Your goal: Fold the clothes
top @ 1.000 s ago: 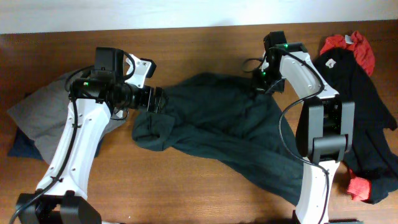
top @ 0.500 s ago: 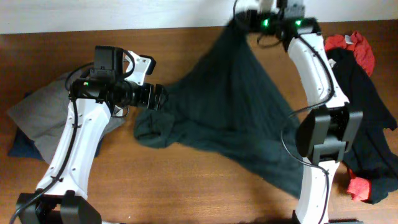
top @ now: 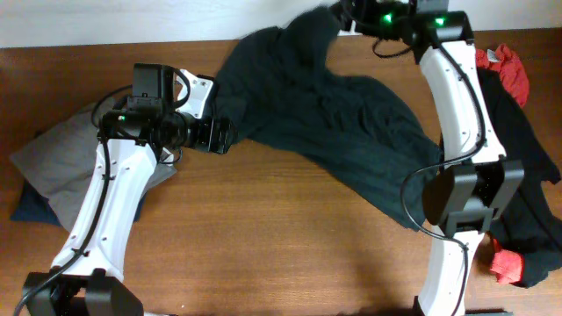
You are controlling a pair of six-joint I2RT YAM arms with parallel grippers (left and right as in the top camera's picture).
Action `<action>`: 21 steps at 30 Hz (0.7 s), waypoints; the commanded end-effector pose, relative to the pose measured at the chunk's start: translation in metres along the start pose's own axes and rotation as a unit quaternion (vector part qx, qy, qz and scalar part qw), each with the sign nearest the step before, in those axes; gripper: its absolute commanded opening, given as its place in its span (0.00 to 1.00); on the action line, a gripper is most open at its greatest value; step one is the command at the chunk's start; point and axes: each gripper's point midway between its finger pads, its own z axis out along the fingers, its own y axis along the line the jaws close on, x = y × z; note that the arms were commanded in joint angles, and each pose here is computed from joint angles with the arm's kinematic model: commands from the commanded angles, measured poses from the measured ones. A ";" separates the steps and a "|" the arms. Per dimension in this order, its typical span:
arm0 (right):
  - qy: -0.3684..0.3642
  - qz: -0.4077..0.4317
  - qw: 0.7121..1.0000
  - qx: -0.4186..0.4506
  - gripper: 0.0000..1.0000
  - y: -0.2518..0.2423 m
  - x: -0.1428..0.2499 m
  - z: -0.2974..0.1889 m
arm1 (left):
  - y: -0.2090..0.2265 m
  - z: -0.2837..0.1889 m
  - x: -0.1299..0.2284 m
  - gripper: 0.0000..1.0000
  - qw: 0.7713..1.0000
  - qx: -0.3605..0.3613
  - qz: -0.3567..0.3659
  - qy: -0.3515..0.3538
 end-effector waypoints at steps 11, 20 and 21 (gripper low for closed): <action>0.159 0.075 0.983 0.054 0.75 -0.051 0.079 -0.043 | 0.041 0.063 -0.003 0.81 0.998 -0.054 0.024 0.021; 0.202 0.084 0.974 0.056 0.73 -0.044 0.101 -0.048 | 0.064 0.149 -0.013 0.69 0.995 -0.084 0.052 -0.001; 0.204 0.085 0.974 0.056 0.73 -0.044 0.101 -0.048 | 0.063 0.155 -0.012 0.67 0.995 -0.083 0.054 -0.001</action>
